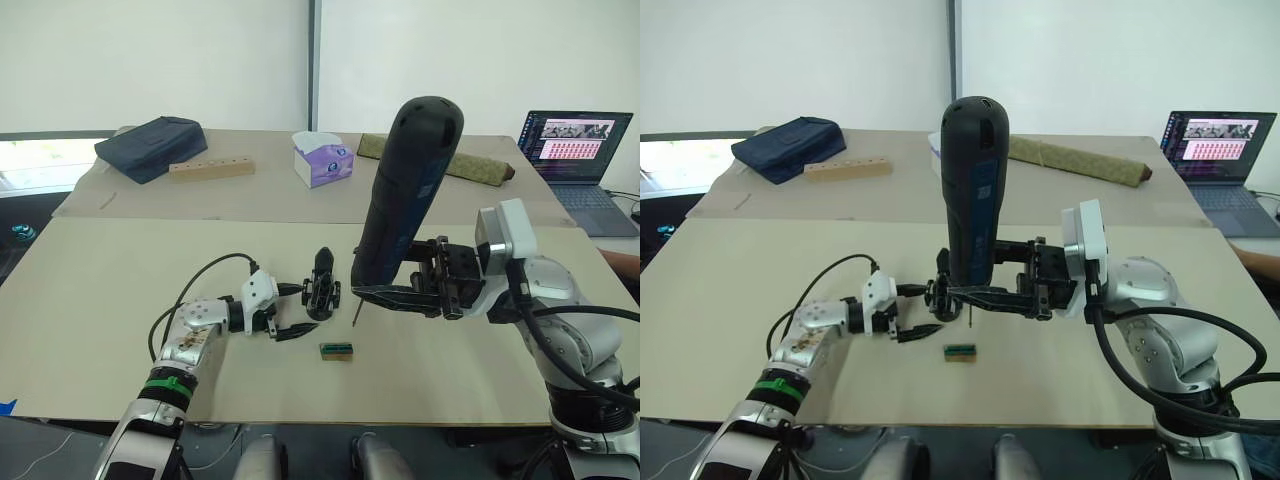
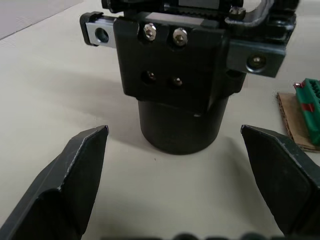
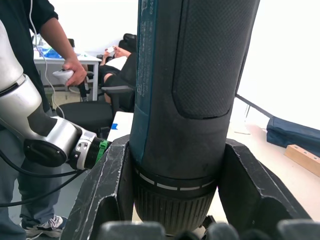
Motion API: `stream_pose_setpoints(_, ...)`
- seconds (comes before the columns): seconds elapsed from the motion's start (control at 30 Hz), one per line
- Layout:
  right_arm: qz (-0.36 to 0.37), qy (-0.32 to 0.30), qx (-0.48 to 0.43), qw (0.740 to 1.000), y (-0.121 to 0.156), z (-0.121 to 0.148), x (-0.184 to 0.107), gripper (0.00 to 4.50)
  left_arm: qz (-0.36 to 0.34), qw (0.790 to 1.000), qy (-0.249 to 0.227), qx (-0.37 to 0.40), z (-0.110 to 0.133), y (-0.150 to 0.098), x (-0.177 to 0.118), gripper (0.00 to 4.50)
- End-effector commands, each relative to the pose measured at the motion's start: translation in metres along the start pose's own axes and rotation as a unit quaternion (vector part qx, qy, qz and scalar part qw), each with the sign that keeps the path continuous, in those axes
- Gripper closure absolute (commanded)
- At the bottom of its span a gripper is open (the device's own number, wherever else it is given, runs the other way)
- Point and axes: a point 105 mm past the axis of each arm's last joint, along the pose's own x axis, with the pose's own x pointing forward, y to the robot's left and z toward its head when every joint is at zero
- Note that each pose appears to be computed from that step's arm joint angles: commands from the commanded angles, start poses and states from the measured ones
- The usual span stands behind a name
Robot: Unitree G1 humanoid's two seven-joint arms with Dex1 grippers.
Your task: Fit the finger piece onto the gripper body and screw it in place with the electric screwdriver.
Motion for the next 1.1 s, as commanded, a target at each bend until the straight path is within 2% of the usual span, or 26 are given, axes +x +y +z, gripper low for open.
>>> stream_pose_setpoints(0.03, 0.002, -0.015, -0.029, 0.999, 0.003, 0.017, -0.001, 2.56, -0.014, 1.0, -0.008, 0.006, 0.005, -0.003, 0.013, 0.03)
stream_pose_setpoints(0.3, -0.004, -0.011, -0.03, 0.999, 0.003, 0.018, 0.0, 2.56, -0.035, 0.999, -0.006, 0.007, 0.006, -0.009, 0.019, 0.03)
stream_pose_setpoints(0.4, -0.006, -0.009, -0.03, 0.999, 0.003, 0.019, 0.0, 2.56, -0.026, 1.0, 0.008, 0.008, 0.002, -0.004, 0.015, 0.75)
stream_pose_setpoints(0.5, -0.008, -0.008, -0.029, 1.0, 0.002, 0.019, -0.001, 2.56, -0.039, 0.999, 0.014, 0.008, 0.001, -0.004, 0.014, 2.15)
stream_pose_setpoints(0.8, -0.006, -0.004, -0.023, 1.0, 0.002, 0.018, -0.004, 2.56, -0.129, 0.991, 0.018, 0.043, 0.008, -0.001, 0.021, 2.18)
stream_pose_setpoints(1.0, -0.004, -0.002, -0.02, 1.0, 0.004, 0.019, -0.004, 2.56, -0.158, 0.986, 0.027, 0.039, 0.006, 0.001, 0.025, 2.18)
stream_pose_setpoints(1.1, -0.004, 0.0, -0.018, 1.0, 0.004, 0.019, -0.005, 2.56, -0.142, 0.989, 0.022, 0.039, 0.007, 0.006, 0.026, 2.18)
